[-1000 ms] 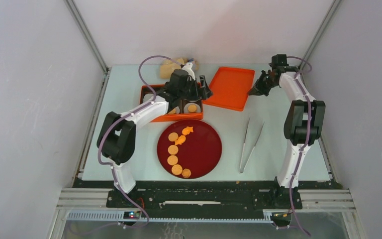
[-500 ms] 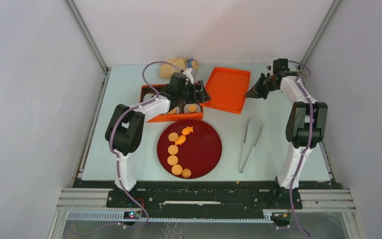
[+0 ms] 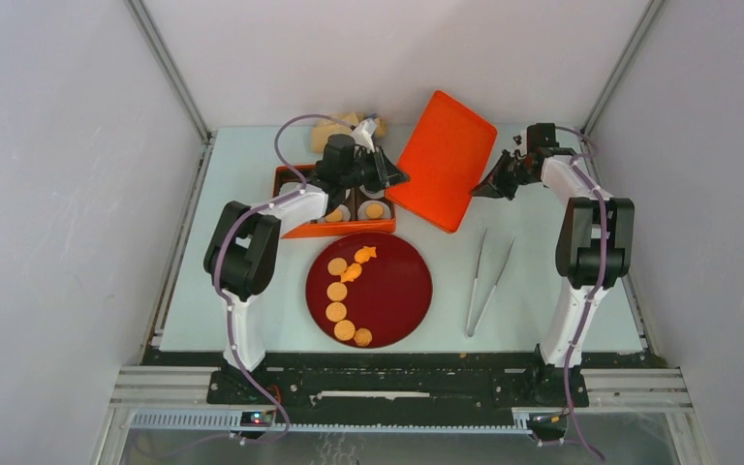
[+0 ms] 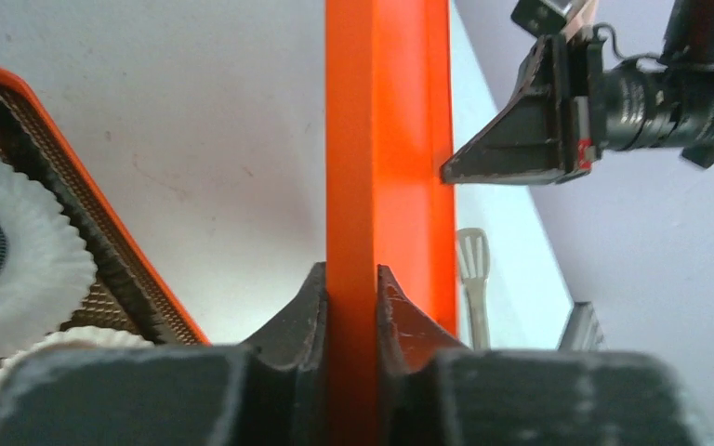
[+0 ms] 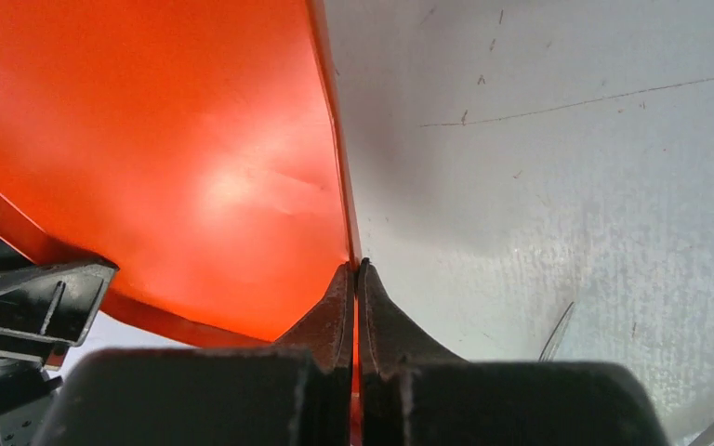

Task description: Pack the cookies

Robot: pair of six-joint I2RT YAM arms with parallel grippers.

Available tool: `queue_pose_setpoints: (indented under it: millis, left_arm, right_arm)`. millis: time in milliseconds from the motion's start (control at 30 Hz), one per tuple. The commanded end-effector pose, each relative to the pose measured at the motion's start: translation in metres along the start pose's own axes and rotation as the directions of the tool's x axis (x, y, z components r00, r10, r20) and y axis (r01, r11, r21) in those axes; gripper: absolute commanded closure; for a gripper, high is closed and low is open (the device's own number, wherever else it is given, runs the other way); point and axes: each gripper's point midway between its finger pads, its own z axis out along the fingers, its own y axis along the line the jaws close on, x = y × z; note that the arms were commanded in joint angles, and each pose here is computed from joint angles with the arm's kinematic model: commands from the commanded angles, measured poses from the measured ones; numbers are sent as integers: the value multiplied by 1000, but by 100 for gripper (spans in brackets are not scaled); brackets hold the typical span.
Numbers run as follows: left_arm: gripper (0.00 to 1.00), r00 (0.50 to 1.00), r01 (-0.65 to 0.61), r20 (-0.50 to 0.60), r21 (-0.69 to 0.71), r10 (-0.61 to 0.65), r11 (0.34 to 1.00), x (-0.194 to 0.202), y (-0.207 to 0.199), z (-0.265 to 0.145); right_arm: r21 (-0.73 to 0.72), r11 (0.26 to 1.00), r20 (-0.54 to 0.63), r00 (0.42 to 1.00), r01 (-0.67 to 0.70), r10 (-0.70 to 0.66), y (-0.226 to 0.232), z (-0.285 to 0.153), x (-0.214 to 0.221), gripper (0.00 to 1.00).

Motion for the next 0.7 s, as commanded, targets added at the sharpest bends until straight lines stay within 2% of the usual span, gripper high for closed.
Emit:
queue_pose_setpoints:
  millis: [0,133,167,233,267,300,333,433,567,667]
  left_arm:
    - [100,1000,4,-23,93,-2,996,6,-25,3]
    - [100,1000,9,-26,93,-6,996,7,-24,4]
    - [100,1000,10,-25,95,-7,995,5,-25,3]
    - [100,1000,11,-26,87,-8,996,0,-27,2]
    - [100,1000,10,-28,70,-8,998,-4,-24,1]
    - [100,999,8,-33,51,-6,999,-8,-23,-1]
    - [100,999,7,-37,37,-5,999,-12,-21,-4]
    - [100,999,17,-37,-10,-18,1000,-26,-17,-14]
    - [100,999,29,-36,-64,-31,998,-50,-11,-26]
    - [100,997,49,-53,-80,-53,996,-72,-8,-31]
  right_arm:
    - [-165,982,24,995,96,-93,56,-23,-1,100]
    - [-112,966,56,973,231,-226,69,-20,8,100]
    - [-62,960,85,960,274,-268,70,-20,7,100]
    - [59,930,131,920,364,-369,73,-25,10,90]
    - [186,895,167,885,405,-435,71,-27,9,81]
    - [246,866,182,856,436,-483,71,-33,10,76]
    - [349,815,207,810,462,-548,74,-39,11,66]
    - [522,701,267,687,487,-676,83,-59,19,51]
    - [559,599,317,519,574,-794,108,-69,52,44]
    - [607,492,321,374,624,-870,120,-71,81,36]
